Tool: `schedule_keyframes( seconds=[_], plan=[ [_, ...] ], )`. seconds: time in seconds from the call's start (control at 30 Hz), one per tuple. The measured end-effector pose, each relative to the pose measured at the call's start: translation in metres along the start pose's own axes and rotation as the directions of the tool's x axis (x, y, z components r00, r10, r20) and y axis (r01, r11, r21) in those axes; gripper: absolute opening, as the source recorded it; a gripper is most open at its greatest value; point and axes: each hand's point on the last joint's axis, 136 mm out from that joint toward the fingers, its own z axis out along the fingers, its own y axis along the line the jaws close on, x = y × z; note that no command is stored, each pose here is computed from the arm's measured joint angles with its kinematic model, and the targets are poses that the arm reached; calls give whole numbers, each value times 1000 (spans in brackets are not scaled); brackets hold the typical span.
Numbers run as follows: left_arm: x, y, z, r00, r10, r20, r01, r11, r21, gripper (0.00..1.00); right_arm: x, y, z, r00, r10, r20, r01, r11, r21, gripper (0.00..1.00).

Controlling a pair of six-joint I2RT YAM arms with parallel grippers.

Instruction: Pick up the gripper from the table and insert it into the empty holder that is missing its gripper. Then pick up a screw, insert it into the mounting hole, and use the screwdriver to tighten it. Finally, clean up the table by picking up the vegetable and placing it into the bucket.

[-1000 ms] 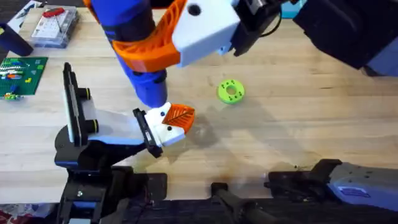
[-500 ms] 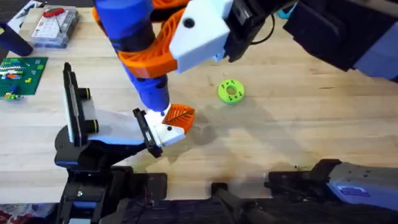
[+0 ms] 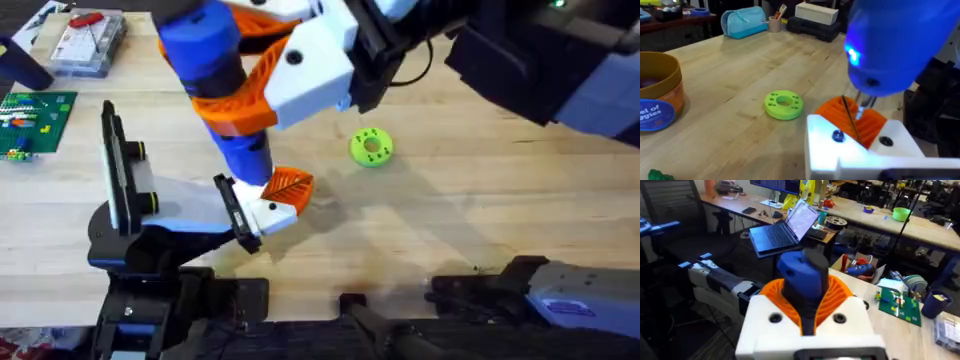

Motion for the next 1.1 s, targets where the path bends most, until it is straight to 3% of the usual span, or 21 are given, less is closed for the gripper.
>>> schedule_keyframes(
  seconds=[1.1],
  plan=[
    [0,0,0,1000,0,0,0,1000,0,19,14,-13,2,999,38,-17,-37,998,52,80]
  ],
)
